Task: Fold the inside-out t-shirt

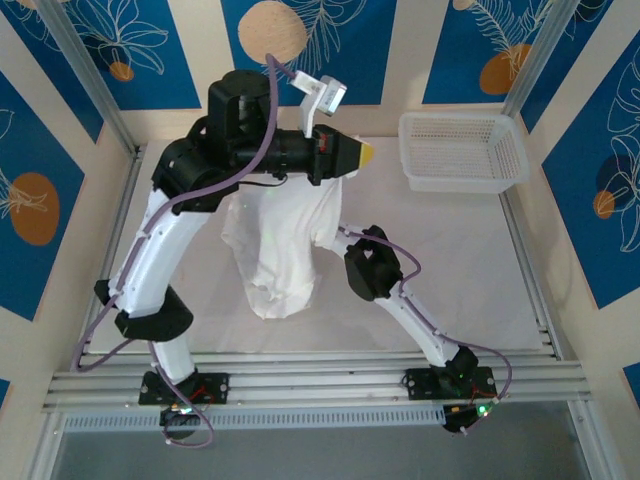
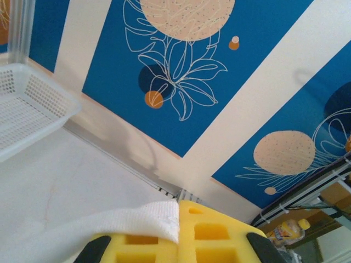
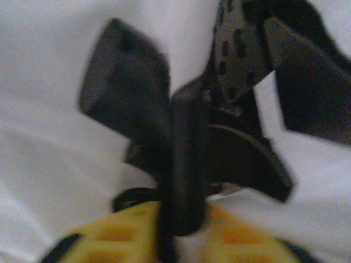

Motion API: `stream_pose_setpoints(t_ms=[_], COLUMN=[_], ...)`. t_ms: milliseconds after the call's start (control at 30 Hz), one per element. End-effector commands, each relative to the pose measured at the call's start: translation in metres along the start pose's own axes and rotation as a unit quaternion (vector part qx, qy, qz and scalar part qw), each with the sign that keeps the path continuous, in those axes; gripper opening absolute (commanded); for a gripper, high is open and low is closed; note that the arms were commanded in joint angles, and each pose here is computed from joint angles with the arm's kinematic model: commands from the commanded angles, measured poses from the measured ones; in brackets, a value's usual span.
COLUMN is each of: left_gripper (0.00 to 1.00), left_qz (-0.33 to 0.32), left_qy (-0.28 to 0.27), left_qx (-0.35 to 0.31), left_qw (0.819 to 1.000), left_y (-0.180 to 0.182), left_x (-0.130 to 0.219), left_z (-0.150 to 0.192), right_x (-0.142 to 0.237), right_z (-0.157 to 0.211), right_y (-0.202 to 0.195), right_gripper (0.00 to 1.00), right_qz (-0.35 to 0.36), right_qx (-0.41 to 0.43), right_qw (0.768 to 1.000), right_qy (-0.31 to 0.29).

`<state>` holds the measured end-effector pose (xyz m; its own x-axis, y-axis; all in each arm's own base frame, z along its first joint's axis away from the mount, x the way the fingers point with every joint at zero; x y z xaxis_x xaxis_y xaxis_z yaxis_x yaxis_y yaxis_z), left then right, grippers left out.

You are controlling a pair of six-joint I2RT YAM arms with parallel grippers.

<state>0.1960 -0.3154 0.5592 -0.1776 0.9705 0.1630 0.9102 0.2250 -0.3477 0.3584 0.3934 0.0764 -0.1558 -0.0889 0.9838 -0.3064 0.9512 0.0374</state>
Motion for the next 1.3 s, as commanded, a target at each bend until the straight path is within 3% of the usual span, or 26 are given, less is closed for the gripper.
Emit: stream_pose_setpoints(t_ms=[0,200,367,500,633,800,867,967,1033,1133,1200,1267], left_gripper=[0.00,0.00,0.00,0.00,0.00,0.00,0.18,0.50,0.63,0.70,0.71,0.72], left_qz=[0.041,-0.164,-0.334,-0.437,-0.464,-0.439,-0.440,-0.426,-0.377,-0.228,-0.167,-0.157], left_qy=[-0.085,-0.054,-0.022,0.018,0.076,0.121,0.131,0.109,0.071,0.006,-0.001,0.022], left_qx=[-0.101,-0.085,0.001,0.084,0.147,0.221,0.237,0.232,0.225,0.234,0.236,0.225], left_qw=[0.990,0.981,0.942,0.896,0.870,0.862,0.856,0.868,0.896,0.945,0.957,0.961], left_y=[-0.056,0.005,0.086,0.152,0.195,0.219,0.222,0.213,0.195,0.162,0.148,0.144], left_x=[0.054,0.073,0.111,0.141,0.145,0.130,0.129,0.132,0.129,0.106,0.089,0.075], left_z=[-0.027,0.010,0.054,0.112,0.188,0.270,0.285,0.274,0.251,0.224,0.222,0.230], right_x=[-0.044,0.062,0.152,0.215,0.264,0.303,0.314,0.322,0.326,0.333,0.339,0.347], right_z=[0.036,0.020,0.040,0.065,0.088,0.098,0.100,0.099,0.098,0.097,0.096,0.096], right_y=[-0.012,0.002,-0.008,-0.033,-0.065,-0.096,-0.099,-0.101,-0.102,-0.100,-0.099,-0.098], right_gripper=[0.02,0.00,0.00,0.00,0.00,0.00,0.00,0.00,0.00,0.00,0.00,0.00], right_qz=[-0.001,-0.143,-0.263,-0.337,-0.383,-0.403,-0.413,-0.412,-0.415,-0.425,-0.433,-0.445], right_qx=[0.009,-0.012,-0.035,-0.064,-0.099,-0.141,-0.137,-0.137,-0.142,-0.141,-0.139,-0.137], right_qw=[0.995,0.989,0.957,0.921,0.883,0.848,0.840,0.838,0.835,0.829,0.824,0.816], right_qy=[0.104,-0.021,-0.118,-0.185,-0.252,-0.314,-0.324,-0.332,-0.332,-0.335,-0.338,-0.343])
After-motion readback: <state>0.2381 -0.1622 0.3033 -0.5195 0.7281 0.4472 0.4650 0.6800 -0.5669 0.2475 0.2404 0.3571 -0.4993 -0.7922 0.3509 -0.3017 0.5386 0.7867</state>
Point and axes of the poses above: each hand's point on the last joint's axis, 136 mm out from that joint toward the fingers, its own x axis back along the fingers, its own y axis along the line the jaws close on, z = x × y, the point moved 6 cm from there along x, back along the fingers, and after that the axes turned 8 degrees about -x, right-handed, at the moved point
